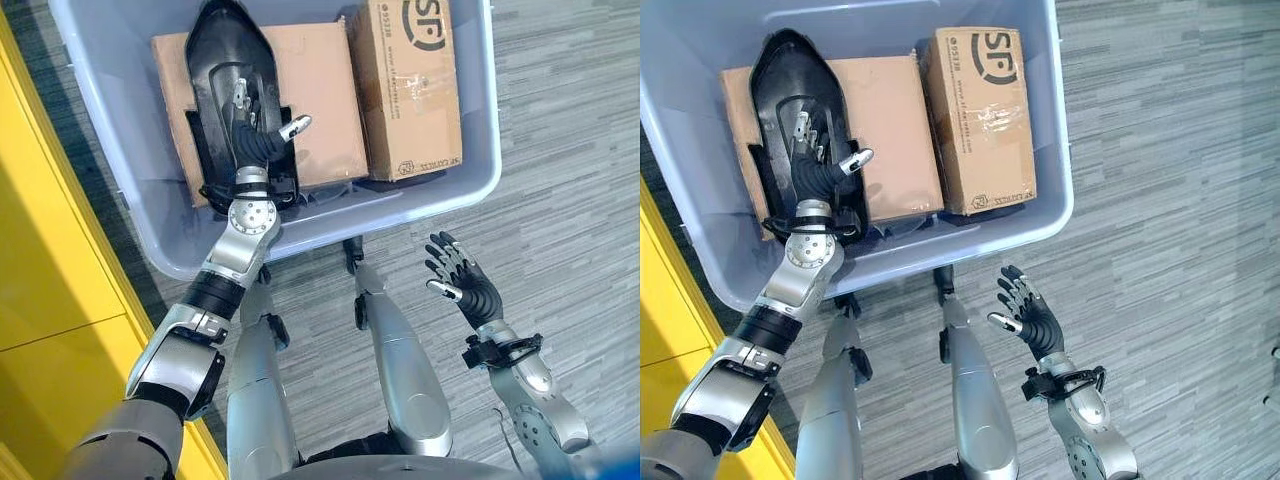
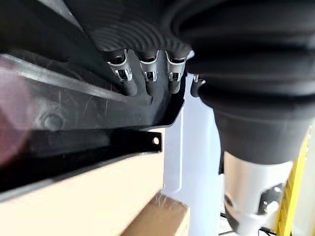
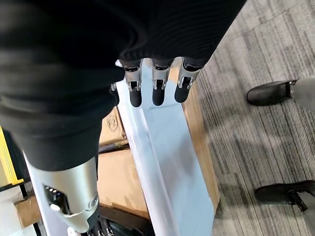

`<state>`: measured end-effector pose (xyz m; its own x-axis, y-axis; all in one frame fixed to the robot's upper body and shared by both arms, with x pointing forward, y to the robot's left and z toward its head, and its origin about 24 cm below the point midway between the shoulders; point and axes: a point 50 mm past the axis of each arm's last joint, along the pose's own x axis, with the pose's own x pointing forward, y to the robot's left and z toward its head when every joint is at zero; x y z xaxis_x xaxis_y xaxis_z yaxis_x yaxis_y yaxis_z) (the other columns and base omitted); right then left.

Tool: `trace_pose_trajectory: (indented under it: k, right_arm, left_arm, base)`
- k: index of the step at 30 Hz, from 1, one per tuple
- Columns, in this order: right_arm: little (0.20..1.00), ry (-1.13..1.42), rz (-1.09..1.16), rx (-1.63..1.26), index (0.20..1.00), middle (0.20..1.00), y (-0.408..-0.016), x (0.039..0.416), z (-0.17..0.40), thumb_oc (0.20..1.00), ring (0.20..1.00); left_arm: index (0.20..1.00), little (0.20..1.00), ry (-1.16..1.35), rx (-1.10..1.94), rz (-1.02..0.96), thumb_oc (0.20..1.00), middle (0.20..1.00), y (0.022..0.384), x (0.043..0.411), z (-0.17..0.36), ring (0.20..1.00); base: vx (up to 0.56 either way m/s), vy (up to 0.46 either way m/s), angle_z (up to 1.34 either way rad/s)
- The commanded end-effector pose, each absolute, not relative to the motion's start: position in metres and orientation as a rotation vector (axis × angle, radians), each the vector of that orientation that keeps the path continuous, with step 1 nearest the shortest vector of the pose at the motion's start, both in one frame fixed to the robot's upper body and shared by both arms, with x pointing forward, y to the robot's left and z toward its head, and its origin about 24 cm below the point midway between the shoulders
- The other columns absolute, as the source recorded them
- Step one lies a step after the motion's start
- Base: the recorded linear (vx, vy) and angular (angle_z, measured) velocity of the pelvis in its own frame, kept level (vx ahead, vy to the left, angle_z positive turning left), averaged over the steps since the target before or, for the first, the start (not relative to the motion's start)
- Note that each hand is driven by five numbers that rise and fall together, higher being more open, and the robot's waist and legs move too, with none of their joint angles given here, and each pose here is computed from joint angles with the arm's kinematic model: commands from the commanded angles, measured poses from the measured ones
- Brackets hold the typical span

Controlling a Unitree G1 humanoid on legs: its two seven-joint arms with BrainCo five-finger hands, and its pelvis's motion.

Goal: Move parts from the plastic box to the shelf.

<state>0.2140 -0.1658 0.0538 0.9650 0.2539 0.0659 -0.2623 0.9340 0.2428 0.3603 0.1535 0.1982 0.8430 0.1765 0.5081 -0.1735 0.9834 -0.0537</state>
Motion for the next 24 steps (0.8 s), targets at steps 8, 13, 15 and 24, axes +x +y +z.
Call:
trace_pose_trajectory:
  k: [8,13,15,24]
  right_arm:
    - [1.000,-0.064,0.217,0.239,1.000,1.000,-0.183,0.204,0.059,1.000,1.000]
    - [1.000,-0.075,0.214,0.236,1.000,1.000,-0.184,0.204,0.061,1.000,1.000]
    - [1.000,-0.081,0.207,0.236,1.000,1.000,-0.186,0.204,0.062,1.000,1.000]
    - [1.000,-0.128,0.182,0.249,1.000,1.000,-0.190,0.204,0.070,1.000,1.000]
  left_arm:
    - [1.000,1.000,-0.511,-0.154,0.161,1.000,1.000,0.153,0.361,0.193,1.000]
    - [1.000,1.000,-0.577,-0.190,0.170,1.000,1.000,0.158,0.352,0.204,1.000]
    - [1.000,1.000,-0.633,-0.191,0.188,1.000,1.000,0.165,0.341,0.208,1.000]
    - [1.000,1.000,-0.855,-0.326,0.149,1.000,1.000,0.193,0.273,0.219,1.000]
  base:
    - [0.00,0.000,0.00]
    - [0.00,0.000,0.00]
    - [0.00,0.000,0.00]
    - [0.00,0.001,0.03]
